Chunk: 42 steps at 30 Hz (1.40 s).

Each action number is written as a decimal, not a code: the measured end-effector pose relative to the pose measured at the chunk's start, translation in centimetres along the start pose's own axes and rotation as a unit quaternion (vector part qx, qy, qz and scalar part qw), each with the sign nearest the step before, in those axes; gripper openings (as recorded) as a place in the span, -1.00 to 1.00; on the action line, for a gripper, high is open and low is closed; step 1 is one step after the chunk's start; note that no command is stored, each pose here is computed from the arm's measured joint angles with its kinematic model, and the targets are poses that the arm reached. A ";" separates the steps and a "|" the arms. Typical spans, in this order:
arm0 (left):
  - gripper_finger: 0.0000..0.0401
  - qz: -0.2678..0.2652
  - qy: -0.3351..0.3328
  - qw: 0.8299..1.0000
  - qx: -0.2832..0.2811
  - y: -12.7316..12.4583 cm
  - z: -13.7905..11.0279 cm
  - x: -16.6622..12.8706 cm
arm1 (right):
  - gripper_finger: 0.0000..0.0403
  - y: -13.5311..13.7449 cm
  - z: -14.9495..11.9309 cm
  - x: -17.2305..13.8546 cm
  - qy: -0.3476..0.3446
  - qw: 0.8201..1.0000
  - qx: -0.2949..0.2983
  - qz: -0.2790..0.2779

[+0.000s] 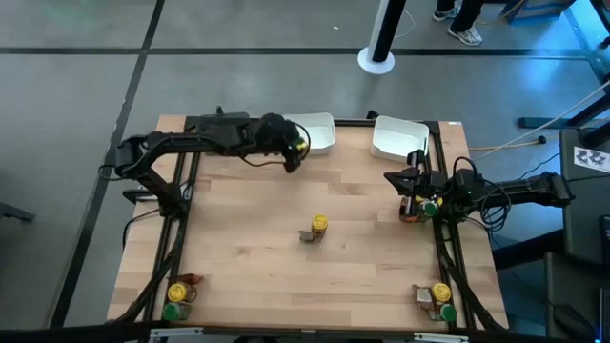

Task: Sort spices by type
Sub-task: Put the center green seaasonig bottle into the left white bin

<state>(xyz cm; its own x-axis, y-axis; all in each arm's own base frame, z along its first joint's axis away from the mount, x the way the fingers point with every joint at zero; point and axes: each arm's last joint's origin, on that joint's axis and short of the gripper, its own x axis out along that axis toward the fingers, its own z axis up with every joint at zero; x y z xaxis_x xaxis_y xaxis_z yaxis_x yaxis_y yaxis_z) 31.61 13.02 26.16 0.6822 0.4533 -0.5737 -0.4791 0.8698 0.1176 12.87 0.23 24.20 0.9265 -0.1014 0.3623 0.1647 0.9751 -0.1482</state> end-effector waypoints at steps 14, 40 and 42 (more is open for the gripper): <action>0.01 0.107 -0.013 0.991 -0.081 5.6 -0.5 2.1 | -0.93 -0.1 0.0 0.0 0.003 1.000 0.000 -0.014; 0.01 0.139 0.041 0.979 -0.141 8.2 -4.3 7.7 | -0.93 -0.2 -0.1 0.0 0.009 0.999 -0.014 -0.038; 0.01 0.140 0.046 0.979 -0.142 8.3 -4.5 8.0 | -0.93 -0.2 -0.1 0.0 0.009 0.999 -0.014 -0.038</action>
<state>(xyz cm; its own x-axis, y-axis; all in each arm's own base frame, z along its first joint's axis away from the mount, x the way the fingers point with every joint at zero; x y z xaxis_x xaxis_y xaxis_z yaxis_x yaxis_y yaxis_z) 30.60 22.95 18.90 0.4565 0.6353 -0.6229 -0.7827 0.6196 0.0583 12.84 0.00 24.17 0.9170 -0.1795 0.3562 0.2444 0.9586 -0.1462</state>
